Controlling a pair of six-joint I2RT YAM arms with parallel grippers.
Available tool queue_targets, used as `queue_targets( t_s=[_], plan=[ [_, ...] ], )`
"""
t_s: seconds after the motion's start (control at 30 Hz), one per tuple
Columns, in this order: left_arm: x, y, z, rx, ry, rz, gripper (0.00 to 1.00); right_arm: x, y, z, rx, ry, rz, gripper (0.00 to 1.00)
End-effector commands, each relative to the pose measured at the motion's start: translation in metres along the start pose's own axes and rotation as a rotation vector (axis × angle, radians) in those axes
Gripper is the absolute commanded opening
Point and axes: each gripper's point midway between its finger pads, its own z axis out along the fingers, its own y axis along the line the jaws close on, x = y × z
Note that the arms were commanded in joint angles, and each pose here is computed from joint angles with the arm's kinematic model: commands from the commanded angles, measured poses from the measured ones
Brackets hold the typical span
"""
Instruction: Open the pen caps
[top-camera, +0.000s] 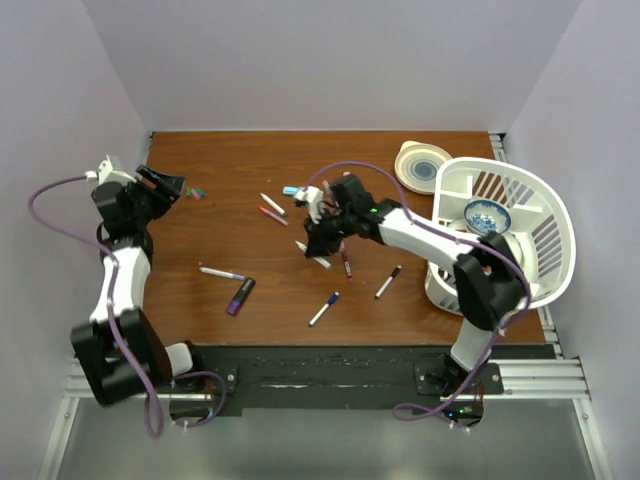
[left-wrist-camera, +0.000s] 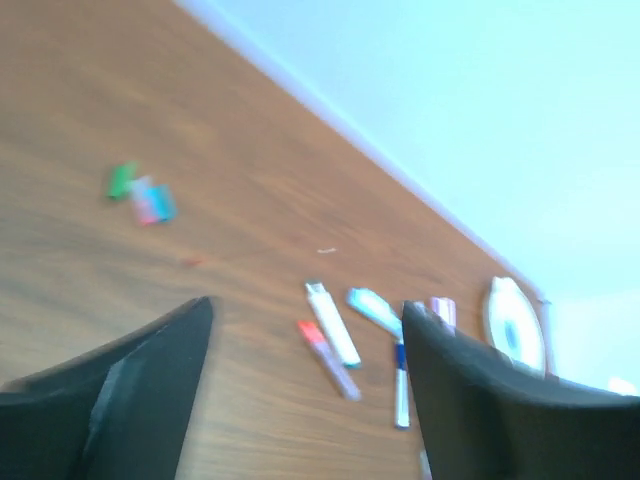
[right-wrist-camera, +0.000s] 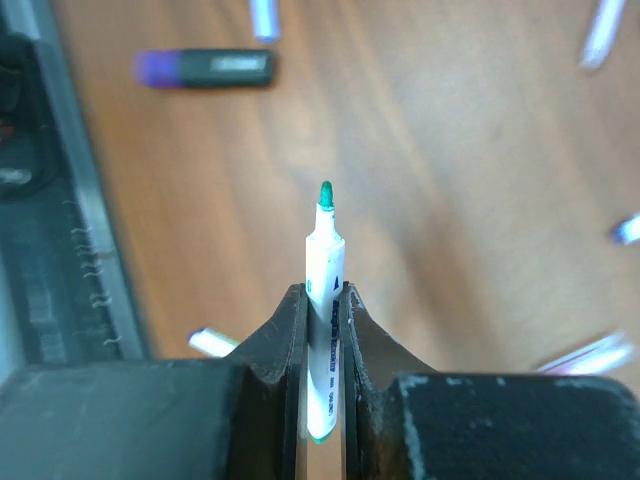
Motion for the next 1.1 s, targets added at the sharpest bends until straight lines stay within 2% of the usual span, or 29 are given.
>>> queue_targets(
  t_s=[0.0, 0.03, 0.07, 0.1, 0.13, 0.17, 0.2, 0.27, 0.47, 0.57, 0.6, 0.87, 0.97, 1.07],
  plan=[
    [0.018, -0.034, -0.049, 0.196, -0.045, 0.108, 0.86, -0.01, -0.019, 0.022, 0.166, 0.201, -0.182, 0.0],
    [0.025, -0.03, -0.056, 0.178, -0.034, 0.147, 0.87, -0.016, -0.022, 0.027, 0.182, 0.215, -0.189, 0.0],
    [0.024, -0.037, -0.069, 0.191, -0.06, 0.181, 0.88, 0.001, -0.038, 0.041, 0.22, 0.299, -0.175, 0.0],
    [0.027, -0.038, -0.079, 0.19, -0.07, 0.205, 0.89, -0.031, -0.044, 0.054, 0.259, 0.273, -0.208, 0.0],
    [0.031, -0.035, -0.083, 0.178, -0.064, 0.227, 0.89, -0.037, -0.047, 0.061, 0.271, 0.28, -0.217, 0.0],
    [0.03, -0.041, -0.091, 0.191, -0.08, 0.247, 0.89, -0.022, -0.059, 0.076, 0.304, 0.344, -0.216, 0.0],
    [0.03, -0.041, -0.093, 0.186, -0.085, 0.258, 0.9, -0.046, -0.059, 0.081, 0.33, 0.304, -0.263, 0.0],
    [0.032, -0.042, -0.096, 0.174, -0.09, 0.271, 0.92, -0.043, -0.07, 0.1, 0.38, 0.334, -0.305, 0.0],
    [0.037, -0.045, -0.093, 0.201, -0.059, 0.259, 0.92, -0.074, -0.091, 0.124, 0.518, 0.266, -0.398, 0.05],
    [0.043, -0.045, -0.092, 0.22, -0.045, 0.238, 0.93, -0.083, -0.1, 0.132, 0.558, 0.235, -0.415, 0.11],
    [0.045, -0.045, -0.092, 0.225, -0.04, 0.228, 0.93, -0.084, -0.103, 0.134, 0.57, 0.232, -0.42, 0.17],
    [0.047, -0.039, -0.09, 0.213, -0.041, 0.218, 0.93, -0.096, -0.116, 0.13, 0.66, 0.202, -0.45, 0.42],
    [0.049, -0.035, -0.088, 0.198, -0.036, 0.213, 1.0, -0.112, -0.11, 0.112, 0.672, 0.164, -0.447, 0.42],
    [0.058, -0.023, -0.081, 0.156, 0.006, 0.16, 1.0, -0.127, -0.09, 0.087, 0.63, 0.112, -0.403, 0.41]
  ],
)
